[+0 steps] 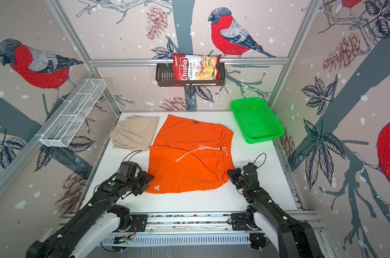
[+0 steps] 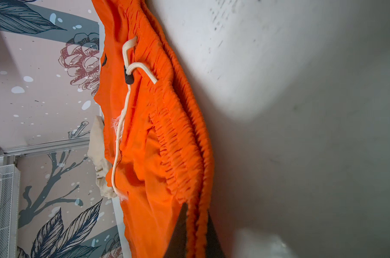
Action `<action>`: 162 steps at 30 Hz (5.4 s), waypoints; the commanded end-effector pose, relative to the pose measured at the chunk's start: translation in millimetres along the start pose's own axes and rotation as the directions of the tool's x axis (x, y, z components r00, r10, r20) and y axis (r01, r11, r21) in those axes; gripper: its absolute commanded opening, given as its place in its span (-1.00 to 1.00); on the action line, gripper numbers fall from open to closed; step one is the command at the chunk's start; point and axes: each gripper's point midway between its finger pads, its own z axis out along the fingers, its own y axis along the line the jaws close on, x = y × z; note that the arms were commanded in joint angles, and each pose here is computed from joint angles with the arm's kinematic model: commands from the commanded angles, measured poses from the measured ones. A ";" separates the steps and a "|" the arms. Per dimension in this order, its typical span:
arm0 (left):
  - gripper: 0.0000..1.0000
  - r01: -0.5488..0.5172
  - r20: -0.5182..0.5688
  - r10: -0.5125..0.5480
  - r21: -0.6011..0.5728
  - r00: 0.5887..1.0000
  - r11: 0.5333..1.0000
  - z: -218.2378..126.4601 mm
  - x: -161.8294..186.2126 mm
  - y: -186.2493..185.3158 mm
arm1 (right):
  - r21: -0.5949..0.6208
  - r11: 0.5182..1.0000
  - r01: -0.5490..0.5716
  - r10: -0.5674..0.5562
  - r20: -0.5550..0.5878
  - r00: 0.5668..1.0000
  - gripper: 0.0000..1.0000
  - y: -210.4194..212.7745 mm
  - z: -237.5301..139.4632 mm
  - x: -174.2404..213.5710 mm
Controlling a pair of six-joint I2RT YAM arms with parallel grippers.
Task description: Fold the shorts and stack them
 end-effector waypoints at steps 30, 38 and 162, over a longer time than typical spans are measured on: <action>-0.81 0.089 0.033 -0.085 -0.190 0.996 0.978 13.8 0.8 56.2 | 0.035 0.999 0.039 -0.039 -0.009 0.999 -1.00 -4.9 0.4 5.2; -1.00 0.097 0.039 -0.091 -0.216 0.995 0.972 -2.9 5.4 62.6 | 0.099 0.994 0.050 -0.045 -0.051 0.998 -1.00 -15.0 -4.2 20.5; -1.00 -0.670 0.698 0.505 -0.049 0.508 0.741 -135.1 -163.9 -299.5 | 0.428 0.784 0.450 -0.248 -0.449 0.859 -1.00 65.8 -110.5 3.4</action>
